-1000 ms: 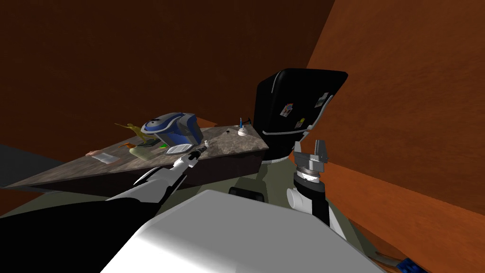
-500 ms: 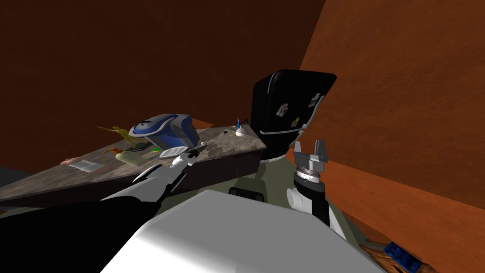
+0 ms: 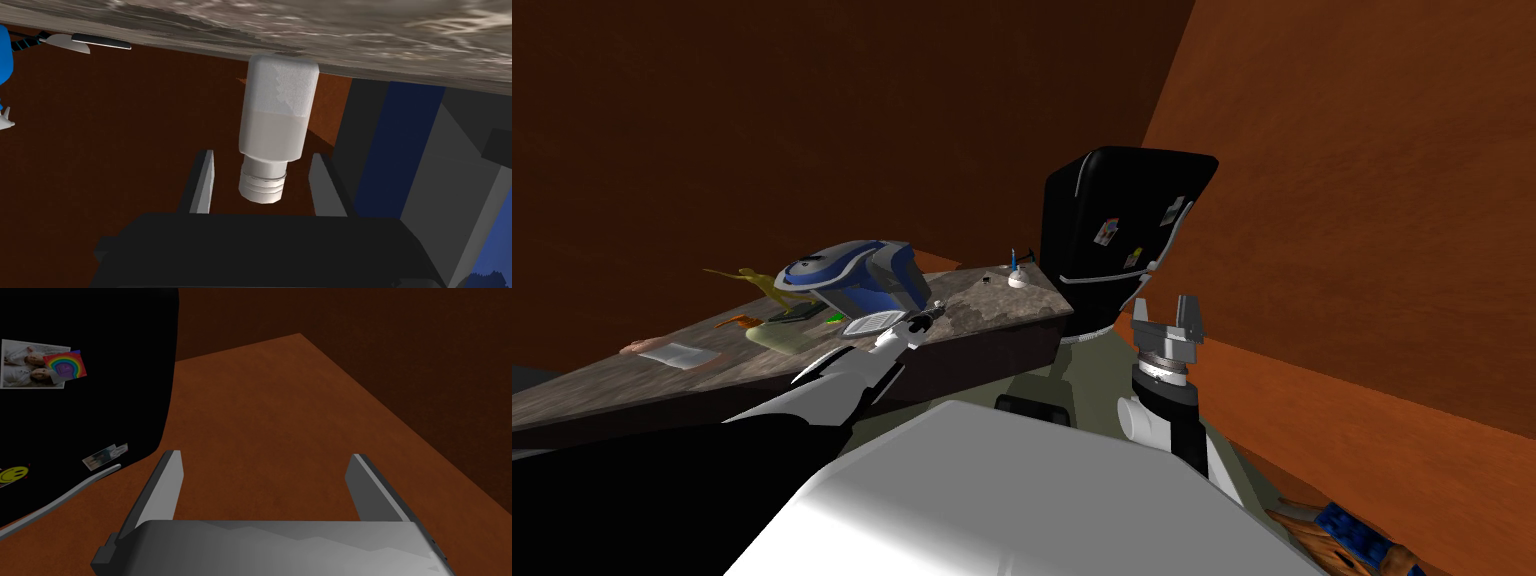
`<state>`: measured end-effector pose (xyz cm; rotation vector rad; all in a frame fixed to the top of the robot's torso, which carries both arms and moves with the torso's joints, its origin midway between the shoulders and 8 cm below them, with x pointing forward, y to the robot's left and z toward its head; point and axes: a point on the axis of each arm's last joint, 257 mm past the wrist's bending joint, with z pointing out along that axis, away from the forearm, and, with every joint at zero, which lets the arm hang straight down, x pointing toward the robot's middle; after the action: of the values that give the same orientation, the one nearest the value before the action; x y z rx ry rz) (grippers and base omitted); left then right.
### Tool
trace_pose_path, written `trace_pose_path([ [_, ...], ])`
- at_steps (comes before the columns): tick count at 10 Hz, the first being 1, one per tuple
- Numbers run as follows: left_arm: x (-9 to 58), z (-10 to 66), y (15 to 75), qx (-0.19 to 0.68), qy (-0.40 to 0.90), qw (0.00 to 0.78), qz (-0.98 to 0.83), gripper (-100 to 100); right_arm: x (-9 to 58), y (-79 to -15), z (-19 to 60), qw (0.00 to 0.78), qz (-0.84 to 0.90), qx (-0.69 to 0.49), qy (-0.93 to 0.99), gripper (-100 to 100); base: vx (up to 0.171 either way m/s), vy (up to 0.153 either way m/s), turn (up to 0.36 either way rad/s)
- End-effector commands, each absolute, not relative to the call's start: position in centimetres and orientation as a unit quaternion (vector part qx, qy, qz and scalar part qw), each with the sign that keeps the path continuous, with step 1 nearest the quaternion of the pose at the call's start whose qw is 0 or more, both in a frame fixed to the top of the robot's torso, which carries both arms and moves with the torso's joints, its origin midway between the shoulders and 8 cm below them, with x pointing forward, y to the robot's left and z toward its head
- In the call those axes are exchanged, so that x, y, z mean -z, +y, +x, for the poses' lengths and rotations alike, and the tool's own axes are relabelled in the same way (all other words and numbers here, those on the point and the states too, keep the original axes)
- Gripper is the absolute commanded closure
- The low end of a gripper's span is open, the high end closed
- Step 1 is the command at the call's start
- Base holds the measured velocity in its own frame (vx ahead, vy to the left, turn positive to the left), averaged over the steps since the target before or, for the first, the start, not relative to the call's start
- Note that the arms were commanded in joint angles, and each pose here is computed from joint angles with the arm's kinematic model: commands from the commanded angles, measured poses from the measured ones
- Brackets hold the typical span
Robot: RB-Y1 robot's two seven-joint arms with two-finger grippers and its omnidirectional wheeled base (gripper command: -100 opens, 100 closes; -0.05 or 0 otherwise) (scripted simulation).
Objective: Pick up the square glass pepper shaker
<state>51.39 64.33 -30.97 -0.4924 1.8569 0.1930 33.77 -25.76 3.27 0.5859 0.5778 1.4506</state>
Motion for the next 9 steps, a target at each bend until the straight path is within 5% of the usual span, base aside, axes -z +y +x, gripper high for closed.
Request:
trace_pose_path([
  [1, 30.97, 51.39, 64.33, -0.082, 0.791, 0.569, -0.210, 100, -3.27, -25.76, 33.77, 0.672, 0.260, -0.644, 0.257, 0, 0.000, 0.000, 0.000],
  [4, 30.97, 51.39, 64.33, -0.082, 0.791, 0.569, -0.210, 100, -3.27, -25.76, 33.77, 0.672, 0.260, -0.644, 0.257, 0, 0.000, 0.000, 0.000],
  [6, 30.97, 51.39, 64.33, -0.082, 0.791, 0.569, -0.210, -100, -3.27, -25.76, 33.77, 0.672, 0.260, -0.644, 0.257, 0, 0.000, 0.000, 0.000],
  [7, 30.97, 51.39, 64.33, -0.082, 0.791, 0.569, -0.210, 0, -3.27, -25.76, 33.77, 0.672, 0.260, -0.644, 0.257, 0, 0.000, 0.000, 0.000],
  [8, 30.97, 51.39, 64.33, -0.082, 0.791, 0.569, -0.210, -100, -3.27, -25.76, 33.77, 0.672, 0.260, -0.644, 0.257, 0, 0.000, 0.000, 0.000],
  [9, 30.97, 51.39, 64.33, -0.082, 0.791, 0.569, -0.210, 100, -3.27, -25.76, 33.77, 0.672, 0.260, -0.644, 0.257, 0, 0.000, 0.000, 0.000],
])
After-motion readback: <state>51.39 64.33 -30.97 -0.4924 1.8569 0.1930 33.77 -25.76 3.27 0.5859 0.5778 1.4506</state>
